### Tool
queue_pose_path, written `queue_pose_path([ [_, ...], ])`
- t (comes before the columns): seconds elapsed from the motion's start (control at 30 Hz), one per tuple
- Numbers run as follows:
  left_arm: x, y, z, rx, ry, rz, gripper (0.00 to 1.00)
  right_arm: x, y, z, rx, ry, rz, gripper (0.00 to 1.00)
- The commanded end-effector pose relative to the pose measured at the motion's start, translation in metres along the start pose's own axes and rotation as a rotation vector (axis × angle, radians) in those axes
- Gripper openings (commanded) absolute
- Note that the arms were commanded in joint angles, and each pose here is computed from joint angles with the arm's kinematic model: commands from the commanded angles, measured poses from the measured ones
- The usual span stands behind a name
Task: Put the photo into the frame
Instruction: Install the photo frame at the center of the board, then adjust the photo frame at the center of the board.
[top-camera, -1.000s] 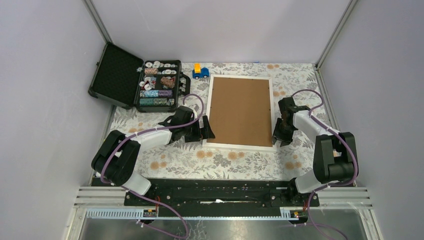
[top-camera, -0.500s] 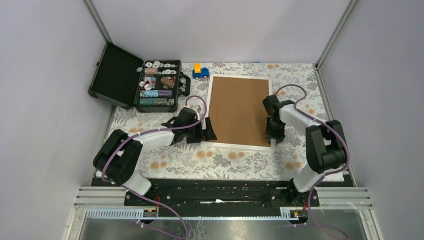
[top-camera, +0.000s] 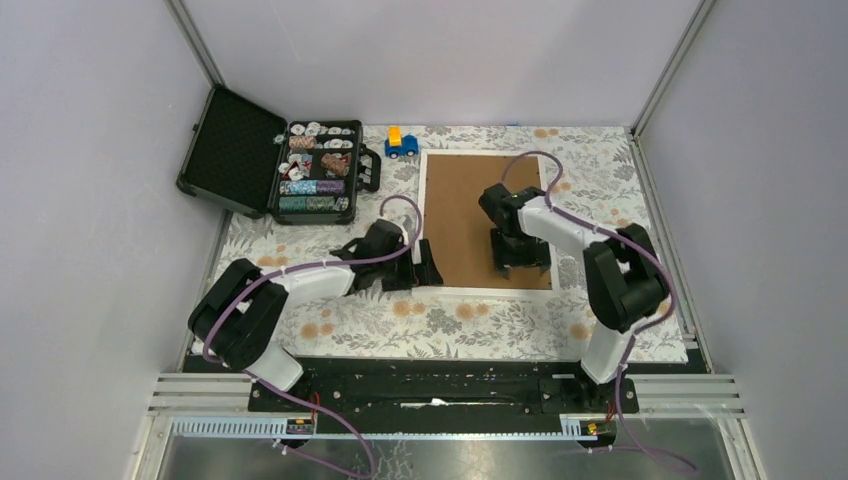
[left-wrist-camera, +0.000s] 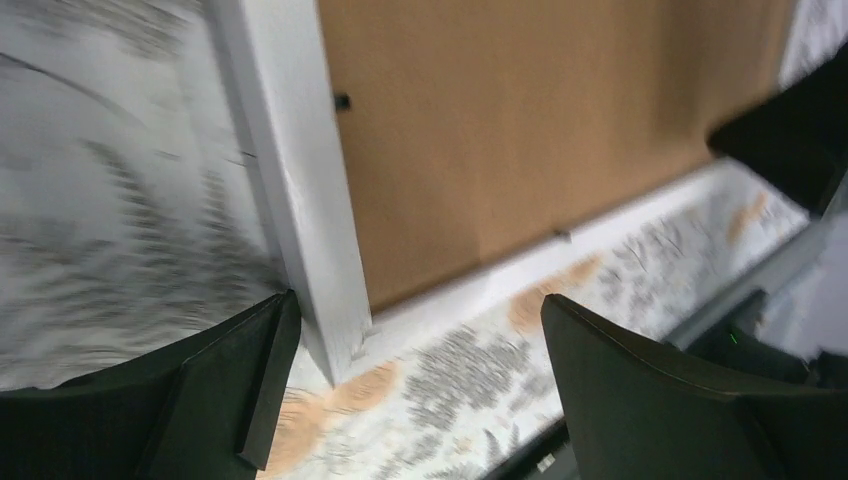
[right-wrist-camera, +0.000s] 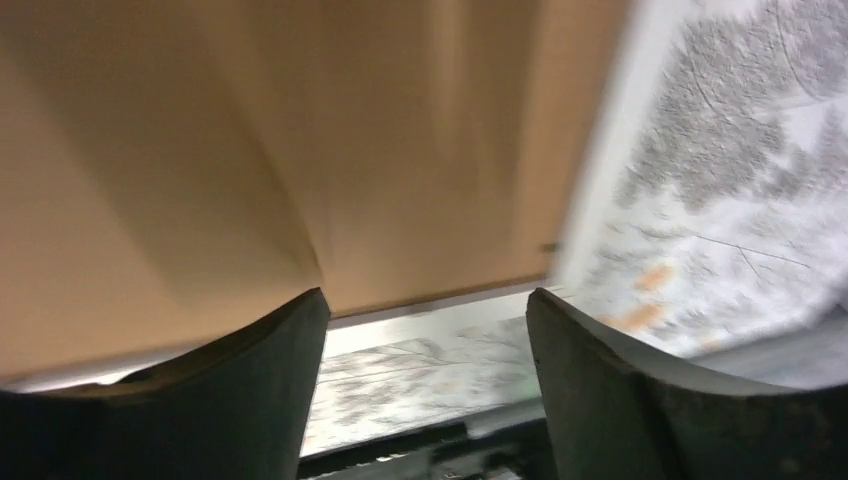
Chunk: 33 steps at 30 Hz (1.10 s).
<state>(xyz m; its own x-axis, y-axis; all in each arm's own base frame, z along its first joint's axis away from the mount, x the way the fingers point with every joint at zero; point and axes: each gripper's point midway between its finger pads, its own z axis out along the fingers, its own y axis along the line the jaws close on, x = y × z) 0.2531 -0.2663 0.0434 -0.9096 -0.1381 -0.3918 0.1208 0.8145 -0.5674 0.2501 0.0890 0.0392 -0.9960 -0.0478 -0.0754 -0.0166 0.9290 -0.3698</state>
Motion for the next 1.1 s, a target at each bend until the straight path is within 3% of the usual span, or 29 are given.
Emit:
queue_pose_path([
  [0.0, 0.031, -0.059, -0.013, 0.241, 0.091, 0.016, 0.98, -0.083, 0.028, -0.084, -0.432, -0.303, 0.218, 0.88],
  [0.13, 0.035, -0.056, -0.022, 0.234, 0.082, 0.018, 0.99, -0.128, -0.039, -0.076, -0.427, -0.37, 0.38, 0.96],
  [0.27, 0.045, -0.06, -0.022, 0.239, 0.102, 0.028, 0.99, -0.172, -0.074, -0.025, -0.32, -0.328, 0.411, 1.0],
  [0.4, 0.062, -0.074, -0.015, 0.255, 0.148, 0.059, 0.99, -0.204, -0.044, 0.024, -0.423, -0.197, 0.32, 1.0],
  [0.6, 0.087, -0.104, 0.014, 0.304, 0.218, 0.093, 0.99, -0.23, 0.018, 0.01, -0.787, -0.201, 0.289, 1.0],
  [0.77, 0.109, -0.146, 0.008, 0.373, 0.245, 0.191, 0.99, -0.222, 0.016, 0.021, -0.752, -0.174, 0.302, 1.0],
  [0.87, 0.088, -0.135, -0.012, 0.333, 0.176, 0.218, 0.99, -0.215, 0.006, 0.029, -0.692, -0.168, 0.315, 1.0],
  [1.07, -0.026, -0.061, -0.051, 0.13, -0.143, 0.072, 0.99, -0.209, 0.002, 0.021, -0.797, -0.149, 0.401, 1.0],
])
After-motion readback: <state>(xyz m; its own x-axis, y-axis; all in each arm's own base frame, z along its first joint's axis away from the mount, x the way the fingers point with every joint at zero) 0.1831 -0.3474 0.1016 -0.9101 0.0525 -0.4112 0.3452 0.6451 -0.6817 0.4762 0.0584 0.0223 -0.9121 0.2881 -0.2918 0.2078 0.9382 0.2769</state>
